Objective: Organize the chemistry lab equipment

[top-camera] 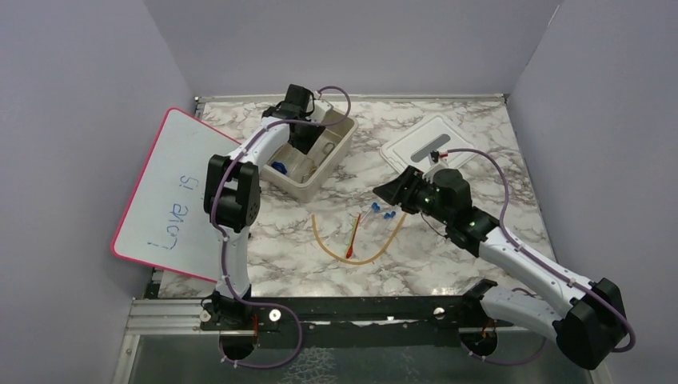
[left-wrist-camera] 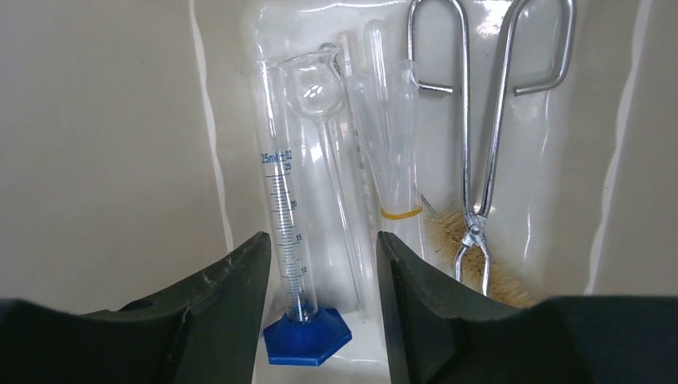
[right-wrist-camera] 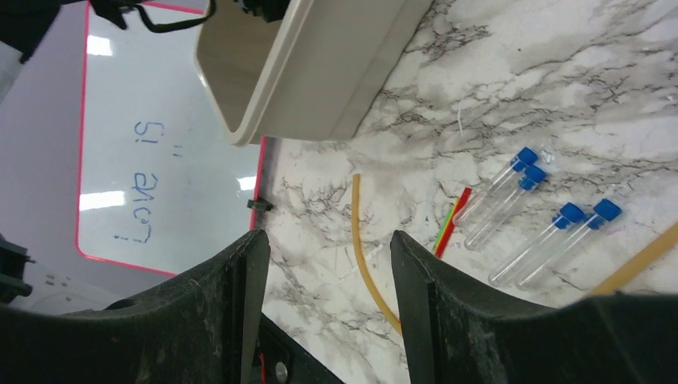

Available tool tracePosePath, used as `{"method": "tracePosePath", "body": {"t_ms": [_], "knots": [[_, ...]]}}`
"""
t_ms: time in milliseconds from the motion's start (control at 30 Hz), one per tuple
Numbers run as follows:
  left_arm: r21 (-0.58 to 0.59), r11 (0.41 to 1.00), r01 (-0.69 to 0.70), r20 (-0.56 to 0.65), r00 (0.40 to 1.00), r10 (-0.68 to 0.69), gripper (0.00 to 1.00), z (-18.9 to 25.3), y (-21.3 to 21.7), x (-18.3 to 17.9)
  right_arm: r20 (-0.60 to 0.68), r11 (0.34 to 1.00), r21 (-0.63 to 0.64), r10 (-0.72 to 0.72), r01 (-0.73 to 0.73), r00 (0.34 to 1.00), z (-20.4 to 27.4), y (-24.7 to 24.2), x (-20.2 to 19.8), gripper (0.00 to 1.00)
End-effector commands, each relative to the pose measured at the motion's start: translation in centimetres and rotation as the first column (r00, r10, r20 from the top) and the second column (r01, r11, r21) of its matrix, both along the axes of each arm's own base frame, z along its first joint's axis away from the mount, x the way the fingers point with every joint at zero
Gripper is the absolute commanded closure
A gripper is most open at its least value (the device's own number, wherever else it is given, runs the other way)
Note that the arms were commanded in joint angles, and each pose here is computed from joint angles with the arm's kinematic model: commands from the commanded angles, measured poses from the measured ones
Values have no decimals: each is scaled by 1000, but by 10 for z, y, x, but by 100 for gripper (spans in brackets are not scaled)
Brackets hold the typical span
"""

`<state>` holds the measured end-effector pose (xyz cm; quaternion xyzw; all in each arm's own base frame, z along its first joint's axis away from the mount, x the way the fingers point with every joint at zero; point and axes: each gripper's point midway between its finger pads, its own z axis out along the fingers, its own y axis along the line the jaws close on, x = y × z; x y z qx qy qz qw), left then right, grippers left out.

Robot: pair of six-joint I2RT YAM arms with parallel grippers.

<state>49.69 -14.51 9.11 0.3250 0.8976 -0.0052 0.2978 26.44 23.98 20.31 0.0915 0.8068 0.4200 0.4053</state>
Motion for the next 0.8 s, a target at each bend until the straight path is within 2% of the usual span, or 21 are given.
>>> {"method": "tracePosePath", "body": {"t_ms": [0, 233, 433, 533, 667, 767], "knots": [[-87, 996, 0, 128, 992, 11, 45, 76, -6, 4, -89, 997, -63, -37, 31, 995, -23, -8, -3, 38], [-342, 939, 30, 180, 983, 34, 41, 152, -36, -28, -207, 976, -218, -30, -16, 978, -61, -17, -13, 39], [-489, 872, 32, 228, 969, 93, 37, 207, -46, -66, -301, 947, -310, -8, -90, 953, -85, -15, -16, 45], [-543, 839, 38, 231, 967, 106, 37, 219, -52, -88, -334, 935, -341, -21, -100, 942, -95, -14, -16, 46], [-607, 791, 73, 242, 966, 96, 36, 232, -65, -116, -356, 909, -415, -113, -49, 927, -107, -24, -11, 48], [-652, 751, 107, 237, 969, 68, 36, 232, -75, -138, -371, 901, -431, -134, -42, 919, -111, -23, -11, 54]]}}
